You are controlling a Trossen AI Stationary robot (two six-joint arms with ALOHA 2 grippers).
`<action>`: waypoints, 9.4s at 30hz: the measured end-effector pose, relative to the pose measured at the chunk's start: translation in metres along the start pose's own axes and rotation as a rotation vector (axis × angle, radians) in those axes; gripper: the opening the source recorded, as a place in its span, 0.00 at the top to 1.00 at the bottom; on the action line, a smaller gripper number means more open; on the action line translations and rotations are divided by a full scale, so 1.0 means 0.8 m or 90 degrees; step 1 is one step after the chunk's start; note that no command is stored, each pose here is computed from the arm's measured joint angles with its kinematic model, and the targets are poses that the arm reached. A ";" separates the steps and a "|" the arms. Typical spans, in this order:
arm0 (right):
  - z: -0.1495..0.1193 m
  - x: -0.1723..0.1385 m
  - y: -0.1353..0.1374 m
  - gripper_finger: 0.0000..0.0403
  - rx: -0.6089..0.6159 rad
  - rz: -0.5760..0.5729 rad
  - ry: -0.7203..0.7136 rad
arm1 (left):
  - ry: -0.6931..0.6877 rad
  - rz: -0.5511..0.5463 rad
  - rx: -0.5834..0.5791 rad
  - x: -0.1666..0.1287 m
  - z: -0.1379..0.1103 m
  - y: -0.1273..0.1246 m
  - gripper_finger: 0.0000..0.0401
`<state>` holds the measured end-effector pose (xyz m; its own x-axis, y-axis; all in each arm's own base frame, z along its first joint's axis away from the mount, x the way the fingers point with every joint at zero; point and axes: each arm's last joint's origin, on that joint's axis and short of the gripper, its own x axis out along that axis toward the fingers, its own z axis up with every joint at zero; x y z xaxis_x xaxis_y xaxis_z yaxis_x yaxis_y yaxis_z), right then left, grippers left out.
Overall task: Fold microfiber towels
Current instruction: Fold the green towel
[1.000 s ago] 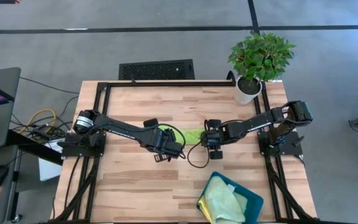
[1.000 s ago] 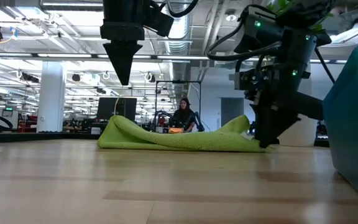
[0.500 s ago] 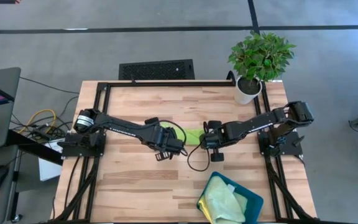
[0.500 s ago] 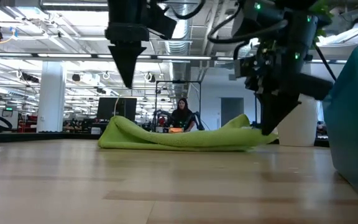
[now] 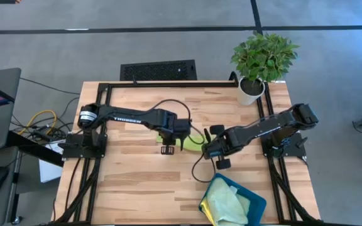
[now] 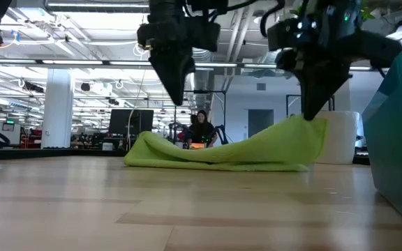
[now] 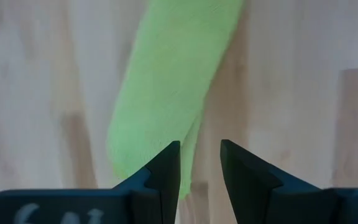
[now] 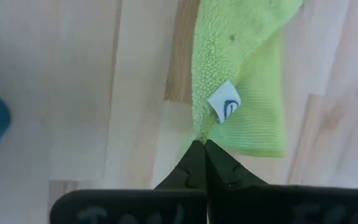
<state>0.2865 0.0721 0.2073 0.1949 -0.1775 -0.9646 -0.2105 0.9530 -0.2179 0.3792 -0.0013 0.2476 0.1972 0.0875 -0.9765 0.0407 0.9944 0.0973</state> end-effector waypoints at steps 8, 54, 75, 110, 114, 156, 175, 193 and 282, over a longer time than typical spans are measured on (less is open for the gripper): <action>-0.005 -0.021 0.018 0.99 0.007 -0.034 0.043 | -0.097 -0.147 0.135 0.003 0.011 0.026 0.73; -0.010 -0.016 -0.010 0.99 0.083 -0.052 0.082 | -0.033 -0.277 -0.281 0.092 -0.064 0.132 0.73; -0.010 -0.016 -0.010 0.98 0.083 -0.052 0.083 | -0.048 -0.222 -0.277 0.093 -0.049 0.110 0.73; -0.025 -0.027 -0.045 0.99 0.077 -0.120 0.106 | -0.054 -0.025 -0.222 0.065 -0.046 0.106 1.00; -0.038 -0.053 -0.067 0.99 0.123 -0.125 0.062 | -0.106 0.022 -0.214 0.022 -0.048 0.117 1.00; -0.019 -0.012 -0.038 0.99 0.136 -0.016 -0.032 | -0.170 0.090 -0.213 0.048 -0.117 -0.001 1.00; -0.008 0.043 -0.132 0.99 0.218 -0.207 -0.024 | -0.139 0.272 -0.443 0.048 -0.137 0.010 1.00; -0.009 0.051 -0.149 0.69 0.180 -0.217 -0.026 | -0.130 0.297 -0.435 0.049 -0.138 0.032 0.76; 0.008 -0.105 -0.086 0.45 0.184 0.044 -0.210 | -0.304 0.192 0.099 0.096 0.018 0.056 1.00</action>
<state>0.2910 0.0234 0.3045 0.4956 -0.0682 -0.8659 0.0333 0.9977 -0.0595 0.4100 0.0489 0.1797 0.6406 0.2927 -0.7099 0.0505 0.9064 0.4193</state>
